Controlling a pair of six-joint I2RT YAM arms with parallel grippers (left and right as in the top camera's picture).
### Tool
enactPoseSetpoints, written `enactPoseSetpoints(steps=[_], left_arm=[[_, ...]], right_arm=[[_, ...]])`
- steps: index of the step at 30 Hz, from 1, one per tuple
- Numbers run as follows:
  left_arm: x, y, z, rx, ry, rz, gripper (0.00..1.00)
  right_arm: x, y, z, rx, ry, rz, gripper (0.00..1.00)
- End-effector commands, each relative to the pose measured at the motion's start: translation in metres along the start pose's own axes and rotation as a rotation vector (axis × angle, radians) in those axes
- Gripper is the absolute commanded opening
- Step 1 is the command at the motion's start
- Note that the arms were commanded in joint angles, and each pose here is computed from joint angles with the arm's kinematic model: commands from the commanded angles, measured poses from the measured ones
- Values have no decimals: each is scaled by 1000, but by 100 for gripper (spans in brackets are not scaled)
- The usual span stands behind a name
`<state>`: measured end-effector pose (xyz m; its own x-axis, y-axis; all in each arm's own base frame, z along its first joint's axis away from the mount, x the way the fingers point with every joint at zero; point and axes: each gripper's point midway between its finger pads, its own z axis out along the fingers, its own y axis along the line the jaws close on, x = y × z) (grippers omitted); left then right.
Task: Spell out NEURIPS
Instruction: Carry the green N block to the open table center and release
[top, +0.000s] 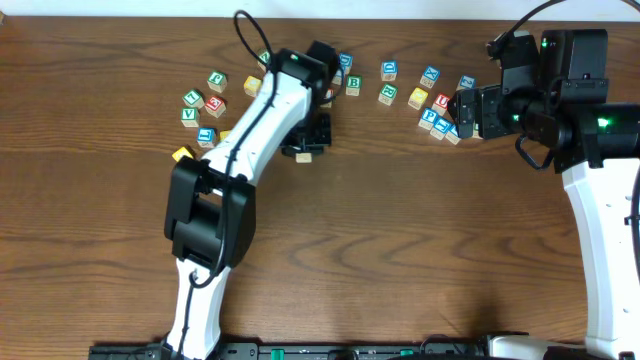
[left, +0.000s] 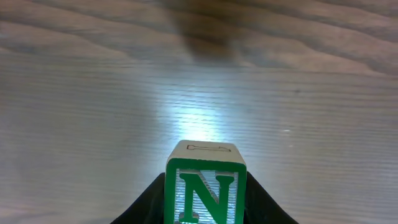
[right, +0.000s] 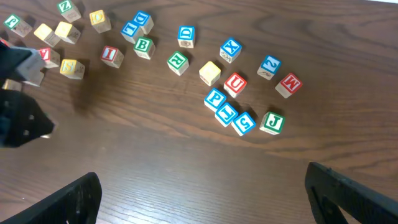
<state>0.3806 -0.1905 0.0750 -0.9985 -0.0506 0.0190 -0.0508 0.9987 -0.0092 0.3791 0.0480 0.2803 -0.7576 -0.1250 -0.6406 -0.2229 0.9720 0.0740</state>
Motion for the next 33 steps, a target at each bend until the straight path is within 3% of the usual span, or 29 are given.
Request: enactPoseSetpoints(steps=[1,19,33], left_arm=[[5,-6,7,-3,2,-18,26],[-16,-20,52,46,-116,-22,22],[-17,-16,58,25,-131,-23,23]], right_arm=[[-7,1,-6,-7,-23,-3,99],[-7,1,-6,-6,-24,-3,99],[-8,1,-6,-6,-27,-4,99]])
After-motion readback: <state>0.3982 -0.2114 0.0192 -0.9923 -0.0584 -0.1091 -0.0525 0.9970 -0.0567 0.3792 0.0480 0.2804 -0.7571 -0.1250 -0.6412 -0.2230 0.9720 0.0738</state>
